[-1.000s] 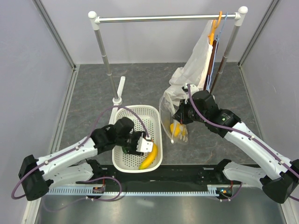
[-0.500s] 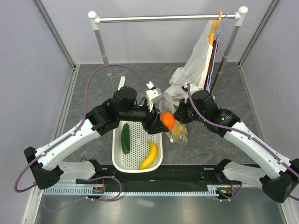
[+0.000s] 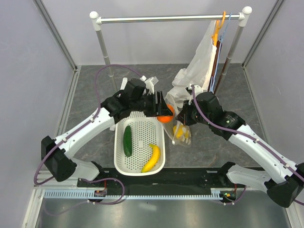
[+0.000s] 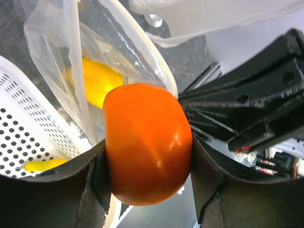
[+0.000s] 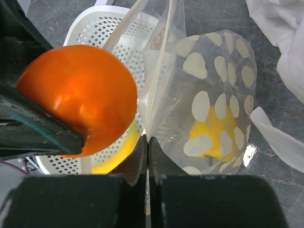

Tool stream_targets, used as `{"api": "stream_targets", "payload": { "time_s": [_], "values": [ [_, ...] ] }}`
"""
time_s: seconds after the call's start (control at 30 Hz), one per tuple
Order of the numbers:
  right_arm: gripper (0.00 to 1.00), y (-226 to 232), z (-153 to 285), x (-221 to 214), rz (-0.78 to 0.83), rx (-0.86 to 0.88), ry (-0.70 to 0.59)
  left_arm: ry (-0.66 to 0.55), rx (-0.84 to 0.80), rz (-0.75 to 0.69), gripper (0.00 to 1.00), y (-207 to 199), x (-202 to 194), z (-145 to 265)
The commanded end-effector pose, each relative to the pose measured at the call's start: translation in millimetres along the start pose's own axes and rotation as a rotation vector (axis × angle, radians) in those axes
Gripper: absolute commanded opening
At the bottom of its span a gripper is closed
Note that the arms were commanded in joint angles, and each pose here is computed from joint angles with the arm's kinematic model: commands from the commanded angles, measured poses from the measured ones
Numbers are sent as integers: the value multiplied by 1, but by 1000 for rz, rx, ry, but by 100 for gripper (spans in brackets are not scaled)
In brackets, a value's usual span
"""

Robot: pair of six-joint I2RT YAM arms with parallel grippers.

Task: Place the food in the zip-top bag and seal the zipper
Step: Place the fake fruit in the zipper food storage bag.

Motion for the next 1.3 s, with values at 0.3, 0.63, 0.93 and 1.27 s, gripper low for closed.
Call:
{"api": "stream_targets", "payload": {
  "time_s": [0.3,0.63,0.93,1.27],
  "values": [
    [0,9,7,9,-7,42,-46,-115,-3,-96,88,-14,28,19],
    [0,7,9,9,-3,34,-53,-220,29,-328,100,3,17,75],
    [0,4,9,10,-4,26,-56,90,-14,-268,75,59,-103,60],
    [0,-1,8,11,-1,4,-58,318,-88,-185,66,63,-170,14]
  ]
}}
Point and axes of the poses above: each gripper's point midway between its finger pads, its own z axis back along the fingers, its own y axis along the line the jaws close on, x = y × z, the point moved 6 cm from there along z, back along the fingers, and after that the axes turned 14 degrees about -z, right-handed, at the moved point
